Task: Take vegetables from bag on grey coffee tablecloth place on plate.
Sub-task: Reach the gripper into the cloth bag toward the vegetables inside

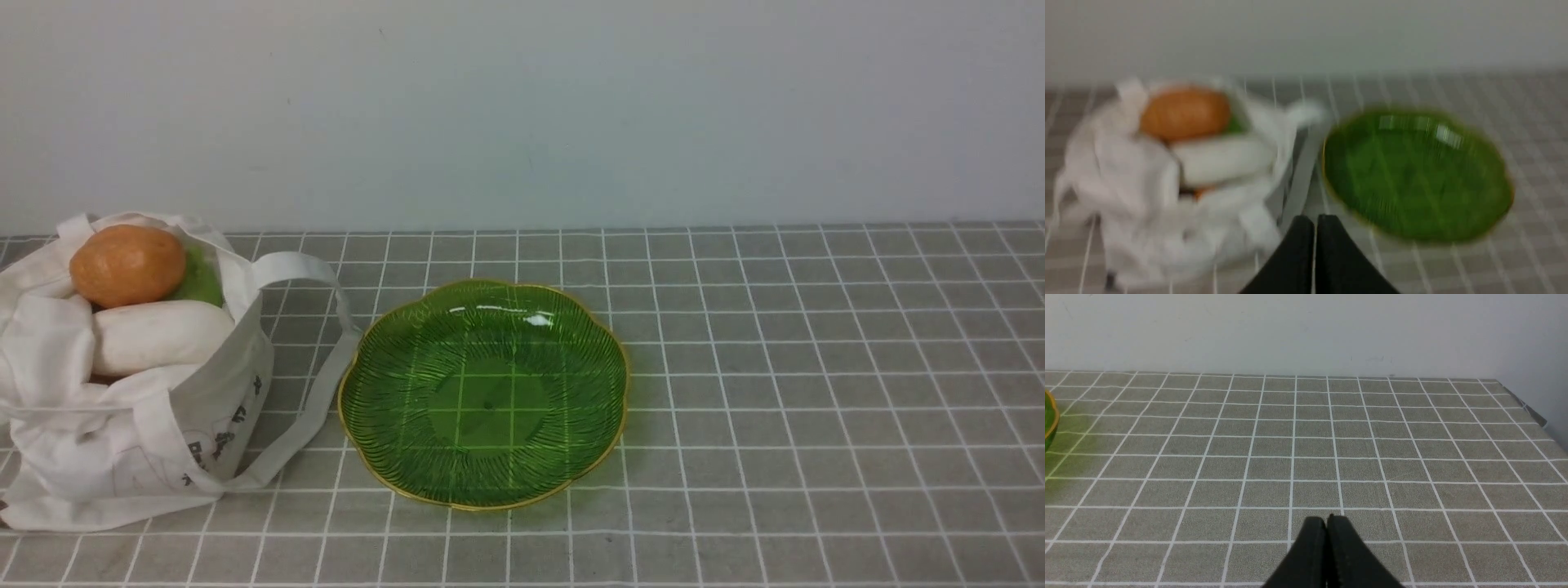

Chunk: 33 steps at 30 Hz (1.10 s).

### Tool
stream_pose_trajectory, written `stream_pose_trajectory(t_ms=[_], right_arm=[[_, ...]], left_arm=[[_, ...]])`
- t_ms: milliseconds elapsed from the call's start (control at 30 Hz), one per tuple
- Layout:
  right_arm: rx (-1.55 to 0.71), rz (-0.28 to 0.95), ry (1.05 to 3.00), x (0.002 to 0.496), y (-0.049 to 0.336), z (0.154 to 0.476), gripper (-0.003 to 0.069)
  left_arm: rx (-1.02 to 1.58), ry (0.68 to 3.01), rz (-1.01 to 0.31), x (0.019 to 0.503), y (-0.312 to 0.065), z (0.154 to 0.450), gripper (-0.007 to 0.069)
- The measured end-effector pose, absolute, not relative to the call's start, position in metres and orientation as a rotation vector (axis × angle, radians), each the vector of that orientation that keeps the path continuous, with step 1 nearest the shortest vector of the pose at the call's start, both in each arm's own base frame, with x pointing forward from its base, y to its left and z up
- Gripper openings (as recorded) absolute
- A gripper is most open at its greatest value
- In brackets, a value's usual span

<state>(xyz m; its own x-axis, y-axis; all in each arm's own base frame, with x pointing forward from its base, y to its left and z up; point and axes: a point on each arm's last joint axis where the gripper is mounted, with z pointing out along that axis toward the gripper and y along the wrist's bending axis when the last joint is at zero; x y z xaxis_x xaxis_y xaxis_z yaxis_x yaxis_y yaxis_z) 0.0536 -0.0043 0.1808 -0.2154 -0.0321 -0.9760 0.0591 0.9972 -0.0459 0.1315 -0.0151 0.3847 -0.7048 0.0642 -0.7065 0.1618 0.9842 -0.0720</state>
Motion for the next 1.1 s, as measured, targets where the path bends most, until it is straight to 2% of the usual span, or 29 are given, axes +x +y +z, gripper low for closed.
stream_pose_trajectory(t_ms=[100,233,400,633,767,900,933,1033,1100], right_arm=[[0.020,-0.084,1.786,0.054,-0.004,0.181,-0.0013],[0.020,-0.084,1.786,0.054,-0.004,0.181,-0.0013],[0.020,-0.084,1.786,0.054,-0.004,0.181,-0.0013],[0.020,-0.084,1.786,0.054,-0.004,0.181,-0.0013],[0.020,-0.084,1.786,0.054,-0.004,0.181,-0.0013],[0.020,-0.084,1.786,0.054,-0.004,0.181,-0.0013],[0.020,-0.084,1.786,0.054,-0.004,0.181,-0.0013],[0.020,-0.084,1.786,0.054,-0.004,0.181,-0.0013],[0.020,-0.084,1.786,0.054,-0.004,0.181,-0.0013]], left_arm=[[0.346,2.536,-0.114,0.175,-0.014,0.373,-0.0005],[0.509,2.593,-0.090,0.218,-0.014,0.363,-0.0005],[0.772,2.627,-0.057,0.272,-0.014,0.334,-0.0005],[0.824,2.661,-0.050,0.303,-0.013,0.304,0.0020],[0.842,2.553,0.018,0.317,-0.012,0.303,0.0116],[0.923,2.450,0.091,0.327,-0.011,0.303,0.0314],[0.928,2.447,0.093,0.328,-0.011,0.303,0.0325],[0.997,2.439,0.105,0.335,-0.011,0.293,0.0519],[1.015,2.449,0.100,0.336,-0.011,0.288,0.0551]])
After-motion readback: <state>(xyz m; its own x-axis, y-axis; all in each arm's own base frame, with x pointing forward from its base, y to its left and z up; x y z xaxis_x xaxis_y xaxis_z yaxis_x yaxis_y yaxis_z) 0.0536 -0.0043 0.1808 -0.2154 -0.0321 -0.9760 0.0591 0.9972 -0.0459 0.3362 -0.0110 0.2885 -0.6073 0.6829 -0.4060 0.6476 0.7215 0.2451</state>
